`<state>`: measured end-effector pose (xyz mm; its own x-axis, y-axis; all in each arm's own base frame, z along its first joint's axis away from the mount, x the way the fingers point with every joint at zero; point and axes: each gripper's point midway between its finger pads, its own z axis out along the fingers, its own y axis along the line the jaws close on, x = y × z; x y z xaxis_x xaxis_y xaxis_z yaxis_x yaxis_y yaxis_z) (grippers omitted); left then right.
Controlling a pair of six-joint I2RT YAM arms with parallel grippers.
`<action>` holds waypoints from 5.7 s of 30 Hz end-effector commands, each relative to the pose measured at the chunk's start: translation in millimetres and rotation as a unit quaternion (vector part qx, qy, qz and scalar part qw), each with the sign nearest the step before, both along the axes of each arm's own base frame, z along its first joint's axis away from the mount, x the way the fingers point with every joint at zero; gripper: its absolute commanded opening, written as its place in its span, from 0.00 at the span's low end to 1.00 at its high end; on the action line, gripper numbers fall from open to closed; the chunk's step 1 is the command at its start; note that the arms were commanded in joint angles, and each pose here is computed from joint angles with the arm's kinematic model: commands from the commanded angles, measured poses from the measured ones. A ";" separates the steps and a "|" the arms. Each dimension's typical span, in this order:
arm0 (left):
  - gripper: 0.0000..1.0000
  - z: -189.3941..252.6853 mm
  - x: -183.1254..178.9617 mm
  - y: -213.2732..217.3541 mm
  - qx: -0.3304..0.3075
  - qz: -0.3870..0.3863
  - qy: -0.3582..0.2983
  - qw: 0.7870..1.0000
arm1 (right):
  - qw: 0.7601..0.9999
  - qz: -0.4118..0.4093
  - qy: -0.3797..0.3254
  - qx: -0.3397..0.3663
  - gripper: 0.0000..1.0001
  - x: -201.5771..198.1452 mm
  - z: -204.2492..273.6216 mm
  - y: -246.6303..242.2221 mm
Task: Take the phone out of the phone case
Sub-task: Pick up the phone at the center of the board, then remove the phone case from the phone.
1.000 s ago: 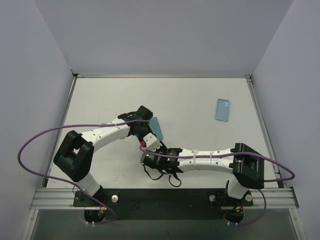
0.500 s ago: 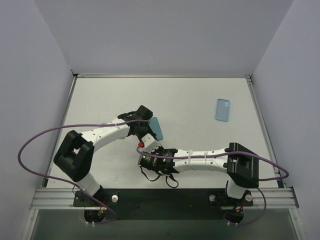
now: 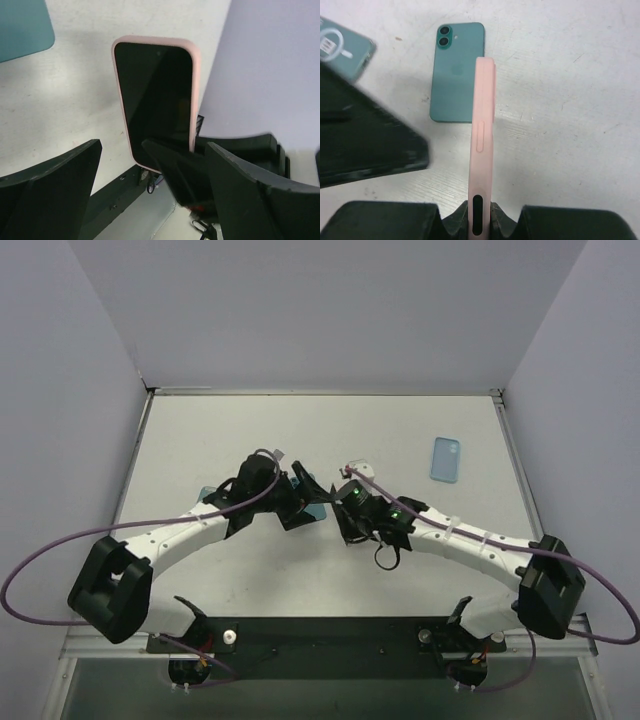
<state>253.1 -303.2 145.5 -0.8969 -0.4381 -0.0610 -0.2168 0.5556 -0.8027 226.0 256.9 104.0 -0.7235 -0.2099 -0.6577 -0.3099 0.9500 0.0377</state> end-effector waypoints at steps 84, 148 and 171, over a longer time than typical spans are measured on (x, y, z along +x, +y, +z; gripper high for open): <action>0.00 128.3 29.2 73.6 -0.283 0.104 -0.252 0.919 | 0.671 0.048 0.138 0.727 0.28 -2.8 139.9 55.0; 0.00 302.3 -0.1 119.1 -0.483 0.089 -0.485 0.724 | 0.426 0.167 0.074 0.886 0.00 12.7 396.1 27.8; 0.00 414.2 -56.9 150.3 -0.570 0.057 -0.547 0.611 | 0.351 0.178 0.092 0.915 0.00 39.4 444.4 36.6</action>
<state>322.7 -168.0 468.9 -0.4968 -0.8678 -0.0050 0.5743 -0.3244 -0.7516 303.9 359.0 450.9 -0.9009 0.4039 0.1591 -0.0791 -0.5131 0.8547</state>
